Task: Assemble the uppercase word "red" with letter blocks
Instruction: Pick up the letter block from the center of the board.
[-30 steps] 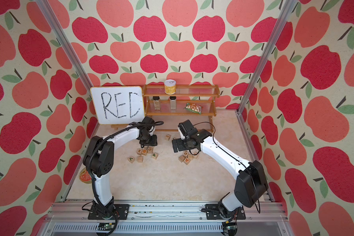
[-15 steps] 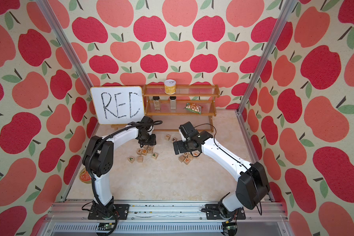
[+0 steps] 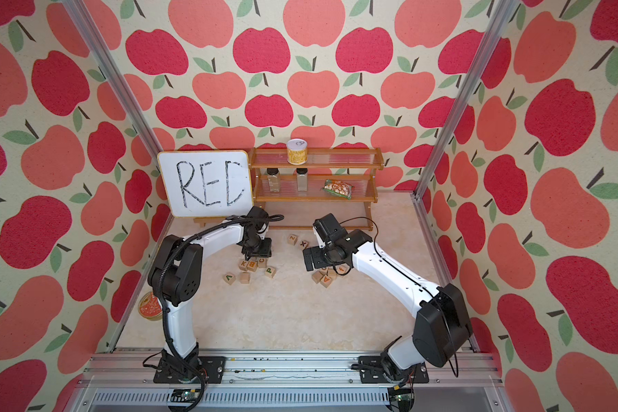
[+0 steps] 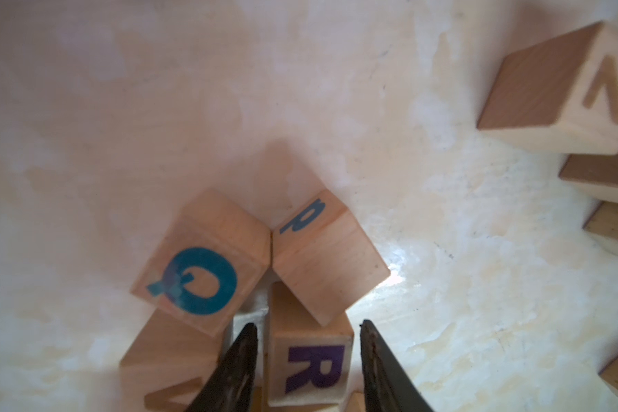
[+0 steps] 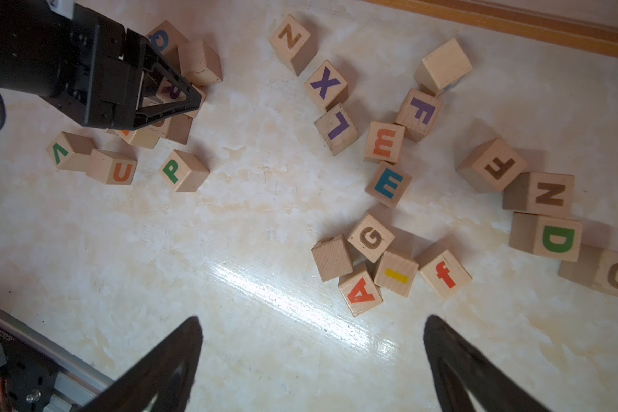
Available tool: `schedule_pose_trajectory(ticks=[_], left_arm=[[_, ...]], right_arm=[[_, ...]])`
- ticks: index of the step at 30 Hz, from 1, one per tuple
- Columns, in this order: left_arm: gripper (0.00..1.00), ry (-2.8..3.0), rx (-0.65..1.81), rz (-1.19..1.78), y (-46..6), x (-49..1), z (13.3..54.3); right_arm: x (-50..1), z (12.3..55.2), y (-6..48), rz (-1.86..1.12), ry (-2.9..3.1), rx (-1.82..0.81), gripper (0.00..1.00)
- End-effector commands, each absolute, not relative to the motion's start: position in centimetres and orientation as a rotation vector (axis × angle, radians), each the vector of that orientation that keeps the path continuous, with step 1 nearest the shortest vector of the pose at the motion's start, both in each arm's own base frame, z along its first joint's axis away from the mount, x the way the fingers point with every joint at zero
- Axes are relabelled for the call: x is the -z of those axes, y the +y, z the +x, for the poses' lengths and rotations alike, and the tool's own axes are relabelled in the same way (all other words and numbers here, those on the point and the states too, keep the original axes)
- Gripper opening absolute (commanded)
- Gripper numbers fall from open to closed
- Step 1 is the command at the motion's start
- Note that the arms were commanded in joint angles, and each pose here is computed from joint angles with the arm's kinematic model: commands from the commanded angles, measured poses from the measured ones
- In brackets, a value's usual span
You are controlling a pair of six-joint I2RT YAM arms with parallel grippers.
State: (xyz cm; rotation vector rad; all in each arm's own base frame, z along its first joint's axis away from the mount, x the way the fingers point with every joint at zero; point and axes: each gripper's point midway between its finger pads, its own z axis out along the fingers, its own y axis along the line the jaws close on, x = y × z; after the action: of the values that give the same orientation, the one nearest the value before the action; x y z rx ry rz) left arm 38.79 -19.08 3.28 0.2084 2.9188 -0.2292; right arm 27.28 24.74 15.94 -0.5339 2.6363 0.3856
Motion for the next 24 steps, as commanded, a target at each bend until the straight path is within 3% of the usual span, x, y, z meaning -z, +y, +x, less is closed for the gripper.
schedule_pose_trajectory(ticks=[1, 12, 24], left_arm=[[0.39, 2.930, 0.169, 0.233, -18.9, -2.8, 38.8], [0.14, 2.958, 0.052, 0.130, -19.7, -2.9, 38.8], [0.13, 2.986, 0.000, -0.193, -20.0, -4.3, 37.3]], right_arm=[[-16.3, 26.9, 24.1, -0.531, 2.639, -0.388, 0.99], [-16.5, 26.8, 24.2, -0.534, 2.635, -0.401, 0.99], [-16.8, 25.9, 24.6, -0.536, 2.620, -0.485, 0.99]])
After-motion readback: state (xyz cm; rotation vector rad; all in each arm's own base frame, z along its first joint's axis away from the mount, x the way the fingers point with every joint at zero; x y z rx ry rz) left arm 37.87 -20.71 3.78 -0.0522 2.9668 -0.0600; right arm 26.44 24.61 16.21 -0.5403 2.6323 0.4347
